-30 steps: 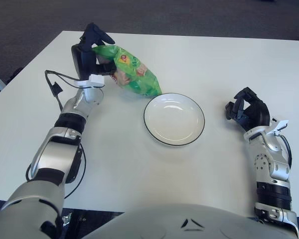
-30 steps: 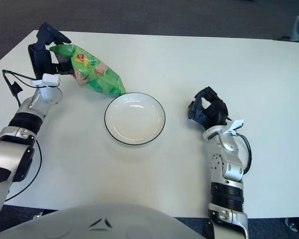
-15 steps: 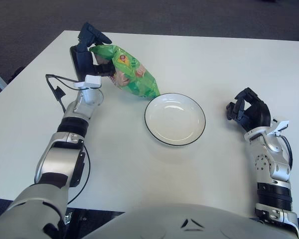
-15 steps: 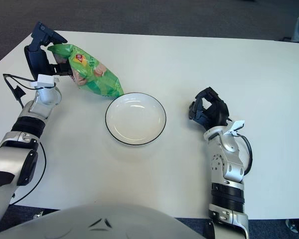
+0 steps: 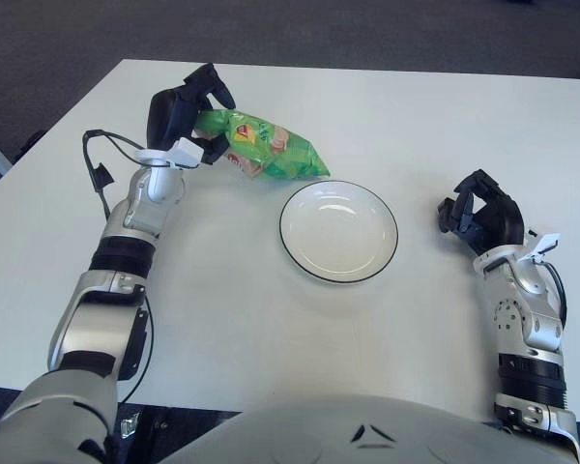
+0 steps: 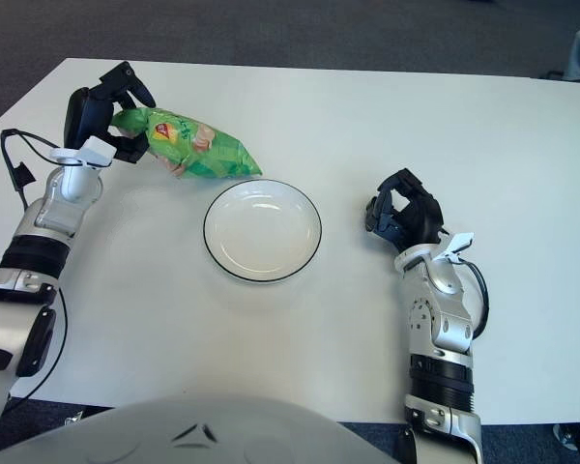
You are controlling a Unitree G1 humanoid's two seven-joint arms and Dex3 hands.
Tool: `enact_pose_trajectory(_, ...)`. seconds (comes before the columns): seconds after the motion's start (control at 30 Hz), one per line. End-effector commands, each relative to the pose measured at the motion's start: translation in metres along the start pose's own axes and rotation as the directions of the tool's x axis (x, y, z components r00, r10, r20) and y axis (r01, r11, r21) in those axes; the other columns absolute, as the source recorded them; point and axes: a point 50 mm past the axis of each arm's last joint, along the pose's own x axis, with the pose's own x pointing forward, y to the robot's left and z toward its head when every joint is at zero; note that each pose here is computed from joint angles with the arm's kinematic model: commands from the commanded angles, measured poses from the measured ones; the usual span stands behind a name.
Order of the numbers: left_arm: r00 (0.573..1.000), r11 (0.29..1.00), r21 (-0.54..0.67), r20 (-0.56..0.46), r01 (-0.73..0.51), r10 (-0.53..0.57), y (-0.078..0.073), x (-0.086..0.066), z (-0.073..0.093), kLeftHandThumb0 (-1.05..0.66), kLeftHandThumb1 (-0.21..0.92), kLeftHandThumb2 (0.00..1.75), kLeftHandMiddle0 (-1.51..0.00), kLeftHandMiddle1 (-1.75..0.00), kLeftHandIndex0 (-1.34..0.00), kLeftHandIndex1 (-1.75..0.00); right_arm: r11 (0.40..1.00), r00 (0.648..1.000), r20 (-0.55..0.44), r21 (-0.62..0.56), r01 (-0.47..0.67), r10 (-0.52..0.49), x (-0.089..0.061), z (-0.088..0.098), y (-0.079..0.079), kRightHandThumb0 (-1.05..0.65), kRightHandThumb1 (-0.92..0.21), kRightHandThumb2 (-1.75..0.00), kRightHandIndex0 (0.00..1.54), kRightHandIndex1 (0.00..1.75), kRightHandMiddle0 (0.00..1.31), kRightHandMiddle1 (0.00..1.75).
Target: Put the snack into the plate.
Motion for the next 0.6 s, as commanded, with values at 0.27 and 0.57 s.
enact_pose_trajectory(0.27, 0.992, 0.993, 0.059, -0.08, 0.098, -0.093, 0.015, 0.005, 0.006, 0.0, 0.04, 1.6, -0.86, -1.64, -0.59, -1.75, 0.998, 0.988, -0.151, 0.033, 0.044, -0.038, -0.012, -0.034, -0.005, -0.47, -0.37, -1.26, 1.15, 1.75, 0.58, 1.75)
enact_pose_trajectory(0.57, 0.962, 0.955, 0.173, -0.172, 0.24, -0.21, 0.023, 0.013, -0.005, 0.0, 0.33, 1.27, -0.57, -1.73, -0.46, -1.66, 0.998, 0.987, -0.156, 0.035, 0.044, -0.038, -0.012, -0.034, -0.005, -0.47, -0.37, -1.25, 1.15, 1.75, 0.57, 1.75)
